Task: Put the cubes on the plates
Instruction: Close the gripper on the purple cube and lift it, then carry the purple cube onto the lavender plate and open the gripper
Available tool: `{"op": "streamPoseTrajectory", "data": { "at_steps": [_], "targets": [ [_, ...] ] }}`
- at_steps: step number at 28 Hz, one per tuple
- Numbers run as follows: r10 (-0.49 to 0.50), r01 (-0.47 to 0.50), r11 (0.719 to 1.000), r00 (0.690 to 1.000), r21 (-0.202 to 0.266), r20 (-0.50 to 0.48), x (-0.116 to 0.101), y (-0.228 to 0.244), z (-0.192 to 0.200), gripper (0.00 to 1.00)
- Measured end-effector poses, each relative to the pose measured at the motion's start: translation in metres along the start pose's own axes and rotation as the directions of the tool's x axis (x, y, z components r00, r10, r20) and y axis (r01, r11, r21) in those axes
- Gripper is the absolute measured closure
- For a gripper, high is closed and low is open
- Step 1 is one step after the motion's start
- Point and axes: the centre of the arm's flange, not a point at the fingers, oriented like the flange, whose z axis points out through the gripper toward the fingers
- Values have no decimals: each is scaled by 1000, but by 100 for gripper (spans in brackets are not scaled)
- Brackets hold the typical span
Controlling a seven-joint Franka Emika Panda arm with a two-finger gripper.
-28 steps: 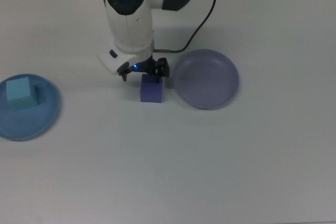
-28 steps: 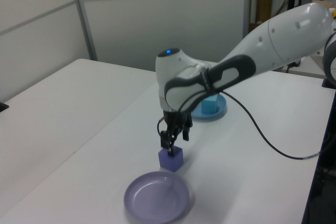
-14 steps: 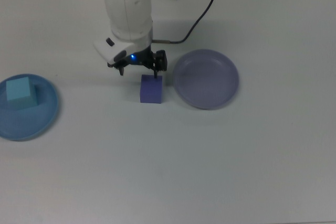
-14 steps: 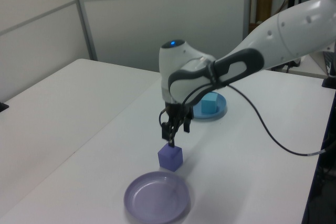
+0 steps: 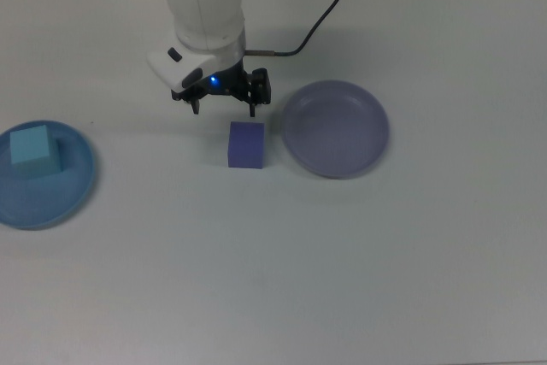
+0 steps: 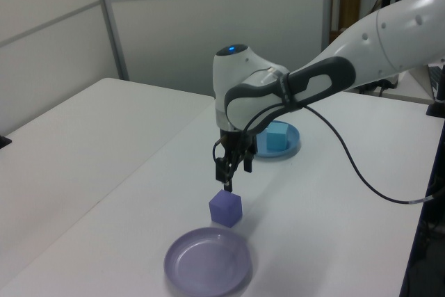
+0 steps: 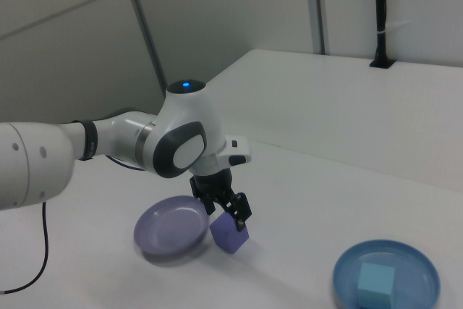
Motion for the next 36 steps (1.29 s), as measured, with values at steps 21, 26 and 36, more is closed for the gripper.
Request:
{"op": "streamPoseTrajectory", "data": {
  "at_steps": [21, 26, 36],
  "targets": [
    [-19, 19, 1000, 1000, 10, -17, 14, -41, 68, 0],
    [11, -10, 1000, 1000, 9, -19, 15, -39, 68, 13],
    [13, -12, 1000, 999, 9, -32, 15, -39, 44, 37]
  ]
}}
